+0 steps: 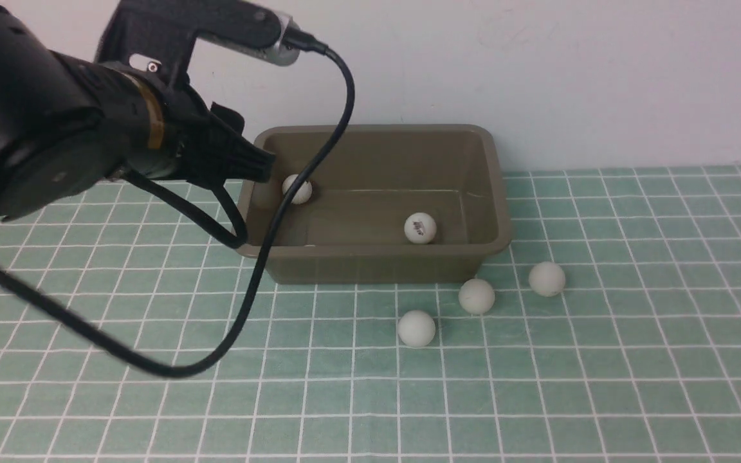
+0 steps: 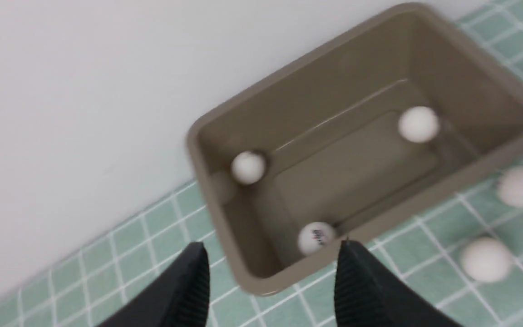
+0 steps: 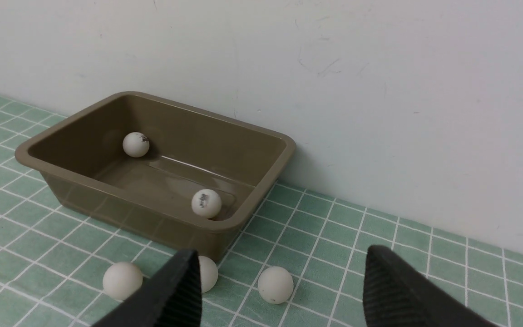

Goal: Put the table tennis balls in the box on the green coffee tablecloth.
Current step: 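Reach for and grasp a ping pong ball on the table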

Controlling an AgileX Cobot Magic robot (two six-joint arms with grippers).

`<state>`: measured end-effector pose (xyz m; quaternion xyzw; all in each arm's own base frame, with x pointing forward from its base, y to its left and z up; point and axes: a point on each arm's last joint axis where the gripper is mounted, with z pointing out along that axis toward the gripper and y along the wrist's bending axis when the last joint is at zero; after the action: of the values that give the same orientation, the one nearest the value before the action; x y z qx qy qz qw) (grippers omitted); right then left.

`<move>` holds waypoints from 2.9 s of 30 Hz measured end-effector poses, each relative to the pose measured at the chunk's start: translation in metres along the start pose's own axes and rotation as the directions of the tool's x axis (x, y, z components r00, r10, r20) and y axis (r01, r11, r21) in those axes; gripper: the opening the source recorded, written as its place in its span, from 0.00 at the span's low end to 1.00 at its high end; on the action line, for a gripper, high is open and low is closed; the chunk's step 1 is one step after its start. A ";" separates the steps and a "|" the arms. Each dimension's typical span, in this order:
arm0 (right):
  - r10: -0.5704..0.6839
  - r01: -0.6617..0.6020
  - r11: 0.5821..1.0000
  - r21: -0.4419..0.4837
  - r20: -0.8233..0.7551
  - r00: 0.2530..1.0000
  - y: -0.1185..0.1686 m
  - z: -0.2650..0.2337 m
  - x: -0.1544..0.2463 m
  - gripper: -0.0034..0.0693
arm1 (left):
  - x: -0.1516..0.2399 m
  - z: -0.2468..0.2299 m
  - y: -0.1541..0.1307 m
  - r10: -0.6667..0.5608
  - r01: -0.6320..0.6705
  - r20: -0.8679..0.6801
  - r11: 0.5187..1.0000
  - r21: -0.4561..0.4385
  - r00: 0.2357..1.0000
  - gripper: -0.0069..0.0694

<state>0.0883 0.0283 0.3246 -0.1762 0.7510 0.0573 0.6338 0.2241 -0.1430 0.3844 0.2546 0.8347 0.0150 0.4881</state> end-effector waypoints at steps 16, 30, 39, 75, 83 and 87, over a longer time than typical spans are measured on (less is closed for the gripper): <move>-0.007 0.007 1.000 -0.002 -0.001 1.000 0.000 0.000 0.000 0.65 | 0.039 -0.021 -0.017 0.209 -0.189 -0.434 0.978 0.087 0.876 0.48; -0.017 0.011 0.996 -0.085 -0.072 0.997 0.005 0.006 0.004 0.65 | 0.020 -0.002 0.002 0.291 -0.295 -0.229 0.955 0.016 0.929 0.47; -0.009 0.001 0.995 -0.099 -0.080 0.997 0.005 0.009 0.004 0.65 | 0.038 0.050 0.061 0.166 -0.234 -0.350 0.959 -0.161 0.922 0.47; -0.036 -0.201 0.930 -0.308 -0.618 0.785 -0.055 0.229 0.002 0.65 | 0.070 0.071 0.061 -0.179 0.210 -0.524 0.978 -0.001 0.832 0.47; -0.064 -0.207 0.927 -0.312 -0.675 0.735 -0.066 0.275 0.028 0.65 | 0.069 0.072 0.062 -0.180 0.209 -0.512 0.978 -0.001 0.840 0.47; -0.063 -0.213 0.926 -0.311 -0.685 0.725 -0.068 0.287 0.035 0.65 | 0.067 0.073 0.063 -0.168 0.190 -0.493 0.982 -0.006 0.854 0.47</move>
<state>0.3743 0.0468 0.2458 -0.2695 0.9130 0.1542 0.2646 0.2839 -0.0747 0.3093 0.1741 0.9514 0.0162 0.2537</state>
